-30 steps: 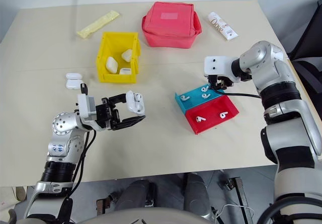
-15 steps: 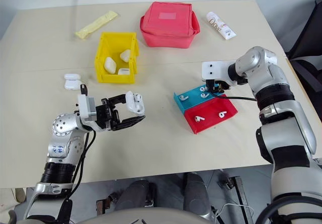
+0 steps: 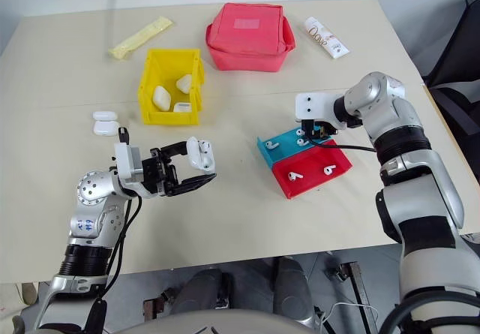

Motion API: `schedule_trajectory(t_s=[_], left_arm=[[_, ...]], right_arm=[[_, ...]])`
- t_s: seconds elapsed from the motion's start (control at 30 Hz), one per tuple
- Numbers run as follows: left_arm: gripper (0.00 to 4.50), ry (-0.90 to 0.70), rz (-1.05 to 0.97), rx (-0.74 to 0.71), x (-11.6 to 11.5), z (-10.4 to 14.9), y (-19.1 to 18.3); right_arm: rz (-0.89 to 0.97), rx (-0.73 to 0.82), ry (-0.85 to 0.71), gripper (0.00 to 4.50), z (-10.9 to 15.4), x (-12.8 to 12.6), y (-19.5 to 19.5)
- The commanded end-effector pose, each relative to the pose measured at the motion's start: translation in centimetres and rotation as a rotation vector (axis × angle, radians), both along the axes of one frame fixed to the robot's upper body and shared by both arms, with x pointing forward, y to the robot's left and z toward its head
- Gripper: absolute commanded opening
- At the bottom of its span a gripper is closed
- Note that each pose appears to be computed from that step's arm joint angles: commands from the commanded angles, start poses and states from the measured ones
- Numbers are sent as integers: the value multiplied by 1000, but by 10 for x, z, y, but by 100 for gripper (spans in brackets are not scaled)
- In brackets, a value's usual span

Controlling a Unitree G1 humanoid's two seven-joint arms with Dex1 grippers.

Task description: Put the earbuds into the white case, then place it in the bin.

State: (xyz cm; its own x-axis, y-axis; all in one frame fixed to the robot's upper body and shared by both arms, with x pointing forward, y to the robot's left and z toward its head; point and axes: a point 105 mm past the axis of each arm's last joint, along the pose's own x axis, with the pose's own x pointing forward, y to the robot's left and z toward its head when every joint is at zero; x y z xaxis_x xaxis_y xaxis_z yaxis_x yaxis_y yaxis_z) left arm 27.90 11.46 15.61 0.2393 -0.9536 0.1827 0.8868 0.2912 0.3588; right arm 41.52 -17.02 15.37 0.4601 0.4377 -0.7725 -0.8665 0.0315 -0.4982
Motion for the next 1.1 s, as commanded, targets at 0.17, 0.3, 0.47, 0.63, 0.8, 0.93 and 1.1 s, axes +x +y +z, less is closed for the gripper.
schedule_trajectory(t_s=[0.17,0.3,0.47,0.63,0.8,0.93,1.1], left_arm=[[274,-44,-2,-8,-5,8,-1],[274,-44,-3,-8,-5,8,-1],[274,-44,-1,-8,-6,8,-1],[274,-41,4,-10,-7,7,-1],[274,-41,8,-12,-9,7,-1],[274,-39,14,-13,-10,6,0],[274,-38,19,-13,-11,6,0]], right_arm=[[-36,68,27,199,12,0,5],[-53,88,60,199,11,0,9],[-63,103,73,199,9,0,12],[-71,88,79,199,7,1,11],[-72,74,92,199,3,0,10],[-75,57,99,199,-2,0,9],[-78,55,111,199,-4,0,10]])
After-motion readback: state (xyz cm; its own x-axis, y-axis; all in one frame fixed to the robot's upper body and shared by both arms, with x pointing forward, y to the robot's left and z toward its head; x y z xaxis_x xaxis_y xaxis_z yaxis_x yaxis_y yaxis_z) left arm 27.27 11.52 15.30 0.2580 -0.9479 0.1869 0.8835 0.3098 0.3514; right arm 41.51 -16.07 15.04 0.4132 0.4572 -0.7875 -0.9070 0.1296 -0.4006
